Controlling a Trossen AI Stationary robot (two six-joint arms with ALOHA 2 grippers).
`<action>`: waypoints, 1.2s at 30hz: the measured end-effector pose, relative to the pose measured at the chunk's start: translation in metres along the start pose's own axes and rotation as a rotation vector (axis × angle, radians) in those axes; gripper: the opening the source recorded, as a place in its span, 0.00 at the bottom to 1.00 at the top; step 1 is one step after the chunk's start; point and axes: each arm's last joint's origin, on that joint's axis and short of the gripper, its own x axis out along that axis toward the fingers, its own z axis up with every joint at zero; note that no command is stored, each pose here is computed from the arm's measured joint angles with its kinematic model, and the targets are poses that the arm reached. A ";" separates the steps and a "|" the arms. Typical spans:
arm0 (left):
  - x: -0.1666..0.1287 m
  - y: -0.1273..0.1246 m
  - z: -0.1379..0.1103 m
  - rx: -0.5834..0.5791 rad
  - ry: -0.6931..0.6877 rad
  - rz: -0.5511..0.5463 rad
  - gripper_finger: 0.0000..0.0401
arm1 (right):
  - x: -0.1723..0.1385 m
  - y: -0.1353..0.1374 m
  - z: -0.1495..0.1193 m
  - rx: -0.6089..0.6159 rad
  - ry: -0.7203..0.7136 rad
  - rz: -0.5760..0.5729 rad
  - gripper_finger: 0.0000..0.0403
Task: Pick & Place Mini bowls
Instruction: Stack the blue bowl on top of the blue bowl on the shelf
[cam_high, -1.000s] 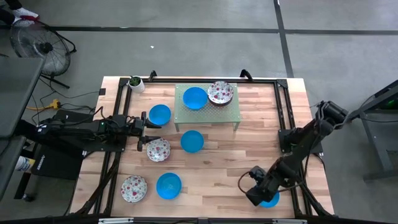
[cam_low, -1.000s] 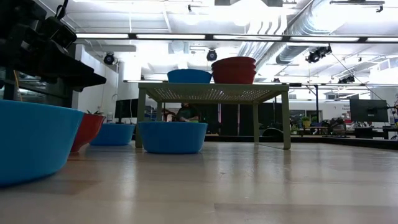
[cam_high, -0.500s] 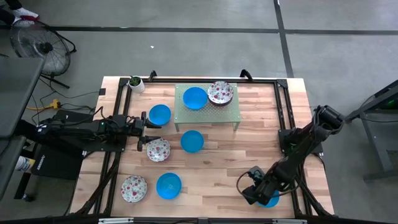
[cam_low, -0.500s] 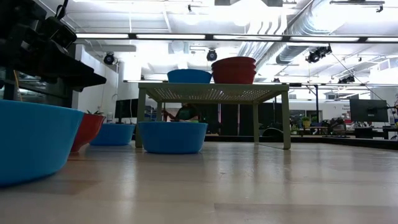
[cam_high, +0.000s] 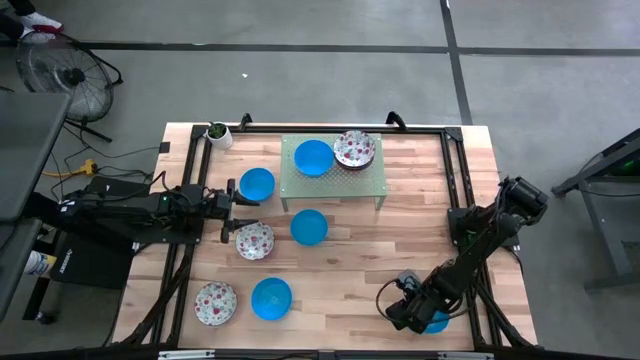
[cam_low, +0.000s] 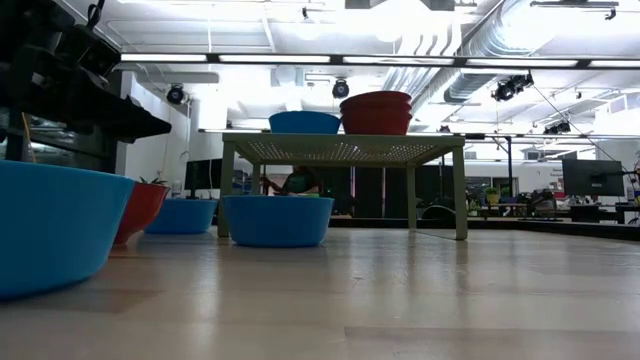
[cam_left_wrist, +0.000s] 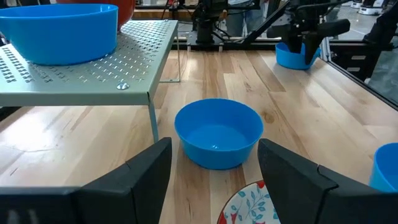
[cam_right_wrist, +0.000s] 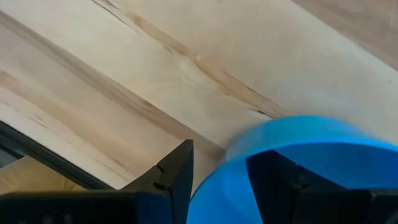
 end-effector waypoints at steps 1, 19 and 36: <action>0.000 0.000 0.000 0.000 0.000 0.001 0.58 | 0.001 0.000 0.000 0.000 -0.001 -0.004 0.33; 0.000 0.003 0.002 -0.034 -0.025 0.101 0.58 | 0.003 -0.001 0.001 0.007 -0.010 -0.024 0.33; 0.000 -0.001 0.004 -0.216 -0.029 -0.039 0.58 | 0.000 0.003 -0.001 -0.029 0.017 0.006 0.03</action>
